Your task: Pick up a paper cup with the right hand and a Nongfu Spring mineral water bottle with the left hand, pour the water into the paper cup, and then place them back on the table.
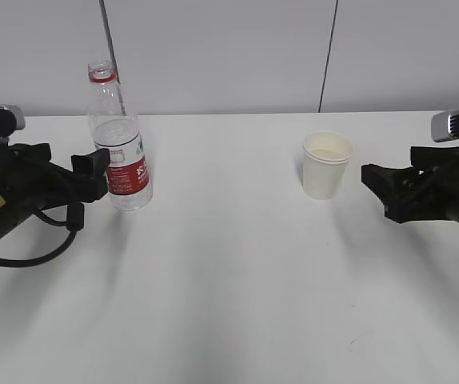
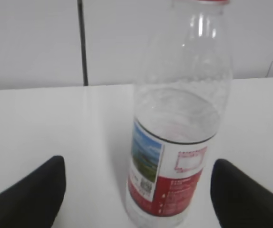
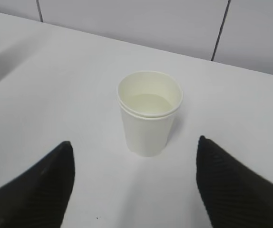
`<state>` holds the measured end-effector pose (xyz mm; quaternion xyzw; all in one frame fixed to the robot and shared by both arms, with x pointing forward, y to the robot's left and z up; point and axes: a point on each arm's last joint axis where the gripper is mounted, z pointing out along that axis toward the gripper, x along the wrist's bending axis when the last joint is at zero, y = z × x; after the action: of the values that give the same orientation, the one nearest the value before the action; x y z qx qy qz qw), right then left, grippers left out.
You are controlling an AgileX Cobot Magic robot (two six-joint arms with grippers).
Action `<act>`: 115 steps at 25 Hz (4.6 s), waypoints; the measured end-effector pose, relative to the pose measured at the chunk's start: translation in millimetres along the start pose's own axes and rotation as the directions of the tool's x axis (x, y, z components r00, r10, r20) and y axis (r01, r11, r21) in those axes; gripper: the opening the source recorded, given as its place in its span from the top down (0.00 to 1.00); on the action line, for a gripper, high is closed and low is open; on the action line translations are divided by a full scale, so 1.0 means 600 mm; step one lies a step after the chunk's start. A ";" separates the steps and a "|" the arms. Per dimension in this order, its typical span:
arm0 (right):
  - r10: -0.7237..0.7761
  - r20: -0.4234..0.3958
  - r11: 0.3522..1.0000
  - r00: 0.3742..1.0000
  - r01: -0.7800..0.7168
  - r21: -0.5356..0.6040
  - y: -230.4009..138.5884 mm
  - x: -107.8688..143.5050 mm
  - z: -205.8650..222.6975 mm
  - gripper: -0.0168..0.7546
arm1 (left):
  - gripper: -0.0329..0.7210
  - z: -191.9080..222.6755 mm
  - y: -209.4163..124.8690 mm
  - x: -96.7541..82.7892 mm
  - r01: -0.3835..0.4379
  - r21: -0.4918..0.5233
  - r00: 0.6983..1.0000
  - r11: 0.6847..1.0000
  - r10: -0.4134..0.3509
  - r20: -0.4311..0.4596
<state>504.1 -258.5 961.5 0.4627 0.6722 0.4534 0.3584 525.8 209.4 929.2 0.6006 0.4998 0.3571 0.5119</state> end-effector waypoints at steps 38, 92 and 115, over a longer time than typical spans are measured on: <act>0.243 0.245 0.367 0.939 -0.322 0.873 0.123 -0.023 -0.062 0.43 | 0.24 -0.080 0.155 -0.024 0.161 0.953 0.985 0.255 0.012 -0.170; 0.103 0.099 0.964 0.990 -0.124 0.234 -0.005 0.084 -0.474 0.44 | 0.30 -0.572 0.098 0.032 0.039 0.287 0.996 0.957 -0.015 -0.086; 0.078 0.123 0.973 0.989 -0.102 0.205 -0.015 0.082 -0.479 0.44 | 0.30 -0.551 0.084 0.027 -0.037 0.276 0.998 0.961 0.048 -0.033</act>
<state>227.0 -293.3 1045.0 0.5534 0.6730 0.3683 0.3244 230.6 311.5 1049.8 0.6693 0.5414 0.3069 0.4059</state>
